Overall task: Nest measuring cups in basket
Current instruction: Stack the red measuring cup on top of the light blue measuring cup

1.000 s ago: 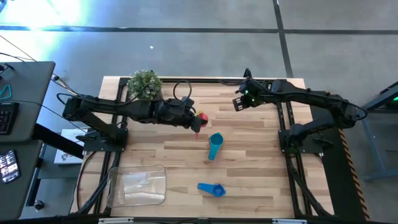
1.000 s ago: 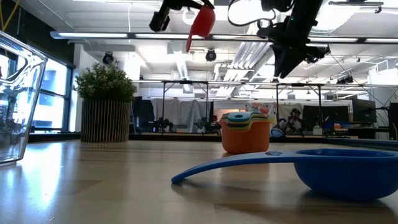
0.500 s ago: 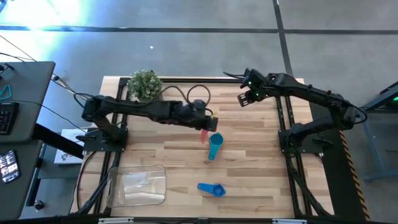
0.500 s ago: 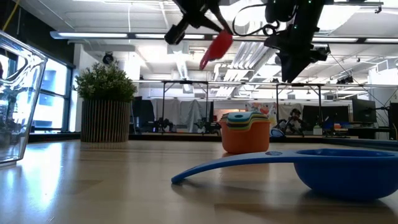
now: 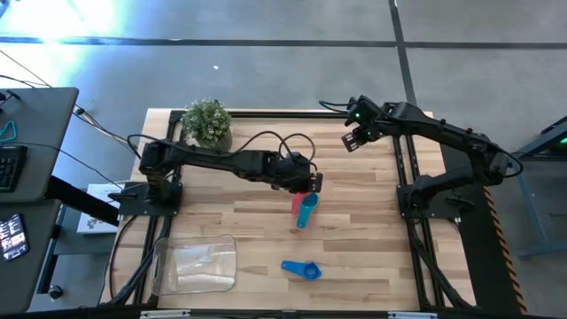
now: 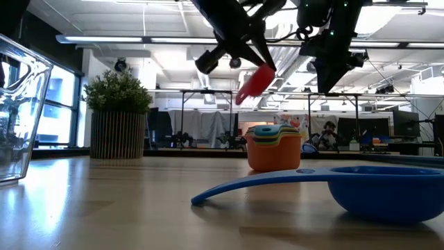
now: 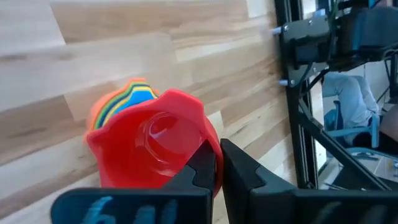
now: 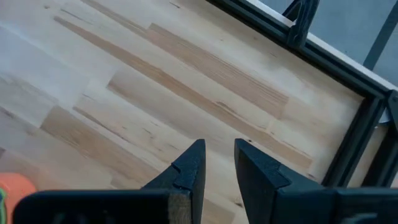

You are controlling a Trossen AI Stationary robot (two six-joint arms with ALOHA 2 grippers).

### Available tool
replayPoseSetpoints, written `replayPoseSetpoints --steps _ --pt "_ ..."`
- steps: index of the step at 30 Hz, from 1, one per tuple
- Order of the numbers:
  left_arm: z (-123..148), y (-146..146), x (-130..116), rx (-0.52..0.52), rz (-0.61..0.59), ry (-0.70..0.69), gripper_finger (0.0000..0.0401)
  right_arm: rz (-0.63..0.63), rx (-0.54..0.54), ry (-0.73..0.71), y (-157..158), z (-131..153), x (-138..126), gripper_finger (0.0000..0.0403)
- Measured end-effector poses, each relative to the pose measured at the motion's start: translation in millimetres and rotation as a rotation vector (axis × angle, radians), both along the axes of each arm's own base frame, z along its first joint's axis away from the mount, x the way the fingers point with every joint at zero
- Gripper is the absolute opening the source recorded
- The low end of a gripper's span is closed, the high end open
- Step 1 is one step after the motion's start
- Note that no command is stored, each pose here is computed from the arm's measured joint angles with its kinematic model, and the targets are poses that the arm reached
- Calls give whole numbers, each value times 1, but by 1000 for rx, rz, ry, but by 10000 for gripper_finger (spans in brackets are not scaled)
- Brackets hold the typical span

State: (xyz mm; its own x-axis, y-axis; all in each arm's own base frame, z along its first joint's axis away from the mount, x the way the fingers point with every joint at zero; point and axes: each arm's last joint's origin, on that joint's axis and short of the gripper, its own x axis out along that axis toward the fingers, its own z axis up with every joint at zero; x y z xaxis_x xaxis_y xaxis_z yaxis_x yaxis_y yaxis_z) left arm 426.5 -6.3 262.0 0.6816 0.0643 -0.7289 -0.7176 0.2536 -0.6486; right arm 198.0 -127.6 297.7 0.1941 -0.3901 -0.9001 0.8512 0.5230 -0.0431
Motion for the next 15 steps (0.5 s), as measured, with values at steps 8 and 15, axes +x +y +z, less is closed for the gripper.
replayPoseSetpoints --steps 8,15 --pt "-14 -3 7 -86 -34 37 4 3 -3 -2 0 0 0 78" --pt "-20 -4 9 -131 -28 48 5 9 -5 1 0 0 0 78"
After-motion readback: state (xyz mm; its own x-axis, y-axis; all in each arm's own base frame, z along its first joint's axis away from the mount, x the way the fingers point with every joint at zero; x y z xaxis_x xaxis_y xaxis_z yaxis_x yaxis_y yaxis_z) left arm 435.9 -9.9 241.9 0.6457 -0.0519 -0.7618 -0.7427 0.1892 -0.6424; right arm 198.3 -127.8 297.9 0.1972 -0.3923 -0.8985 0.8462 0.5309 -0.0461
